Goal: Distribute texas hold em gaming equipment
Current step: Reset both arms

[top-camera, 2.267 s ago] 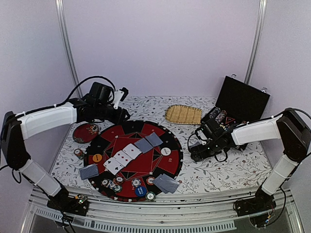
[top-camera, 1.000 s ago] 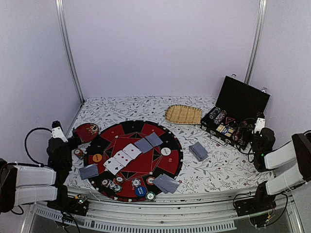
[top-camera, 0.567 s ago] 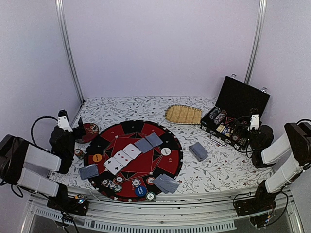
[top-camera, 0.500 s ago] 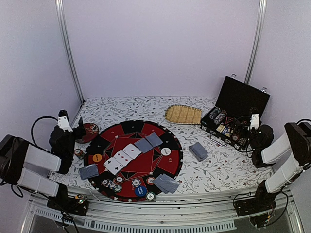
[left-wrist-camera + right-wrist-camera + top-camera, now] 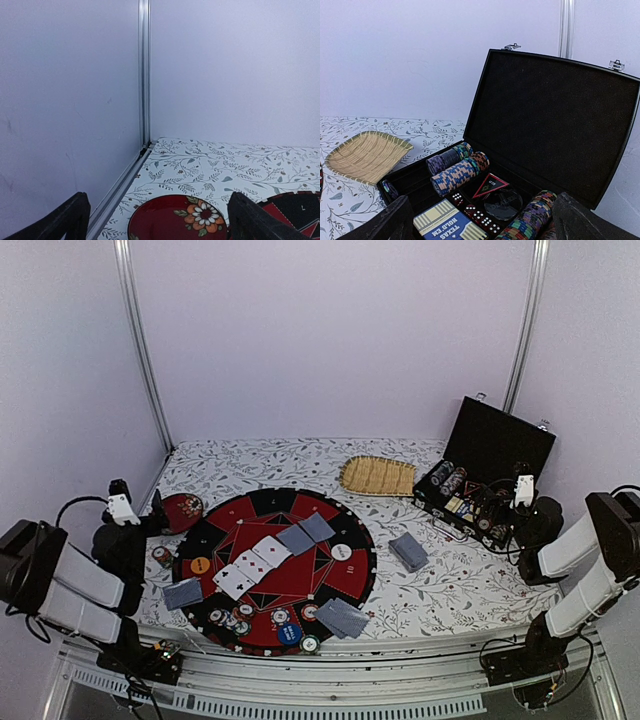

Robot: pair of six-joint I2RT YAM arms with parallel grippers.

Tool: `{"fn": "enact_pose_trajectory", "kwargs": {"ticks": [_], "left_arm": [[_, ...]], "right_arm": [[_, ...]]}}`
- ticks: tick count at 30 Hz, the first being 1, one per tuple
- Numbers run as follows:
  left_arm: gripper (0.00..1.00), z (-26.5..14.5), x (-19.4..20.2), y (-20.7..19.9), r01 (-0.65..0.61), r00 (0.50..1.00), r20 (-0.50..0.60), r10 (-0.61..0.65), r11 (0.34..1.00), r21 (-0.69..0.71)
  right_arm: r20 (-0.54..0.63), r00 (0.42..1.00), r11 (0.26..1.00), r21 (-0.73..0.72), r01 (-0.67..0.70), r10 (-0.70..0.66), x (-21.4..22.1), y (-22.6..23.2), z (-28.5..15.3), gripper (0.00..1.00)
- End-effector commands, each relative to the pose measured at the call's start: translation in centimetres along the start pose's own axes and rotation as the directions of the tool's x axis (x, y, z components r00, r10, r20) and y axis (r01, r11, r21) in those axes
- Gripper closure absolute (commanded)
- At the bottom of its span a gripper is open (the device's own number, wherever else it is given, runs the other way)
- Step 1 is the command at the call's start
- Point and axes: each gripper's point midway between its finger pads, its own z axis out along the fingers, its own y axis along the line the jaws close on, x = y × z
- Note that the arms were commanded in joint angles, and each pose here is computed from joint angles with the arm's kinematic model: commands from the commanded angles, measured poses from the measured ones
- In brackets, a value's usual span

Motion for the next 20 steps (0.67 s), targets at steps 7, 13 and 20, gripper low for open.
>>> {"fn": "enact_pose_trajectory", "kwargs": {"ticks": [7,13,20], "left_arm": [[0.02,3.2,1.9,-1.1,-0.020,0.999,-0.039,0.022,0.998,0.058],[0.02,5.3,3.2,-1.5,-0.036,0.993,-0.109,0.042,0.998,0.054],[0.02,5.6,3.3,-1.6,-0.037,0.992,-0.122,0.043,0.998,0.048]], "right_arm": [[-0.002,1.000,1.000,-0.011,0.006,-0.006,0.0,0.1,0.3,0.01],[-0.003,1.000,1.000,-0.011,0.006,-0.006,0.0,0.1,0.3,0.01],[-0.004,1.000,1.000,-0.012,0.006,-0.006,0.0,0.1,0.3,0.01]]}}
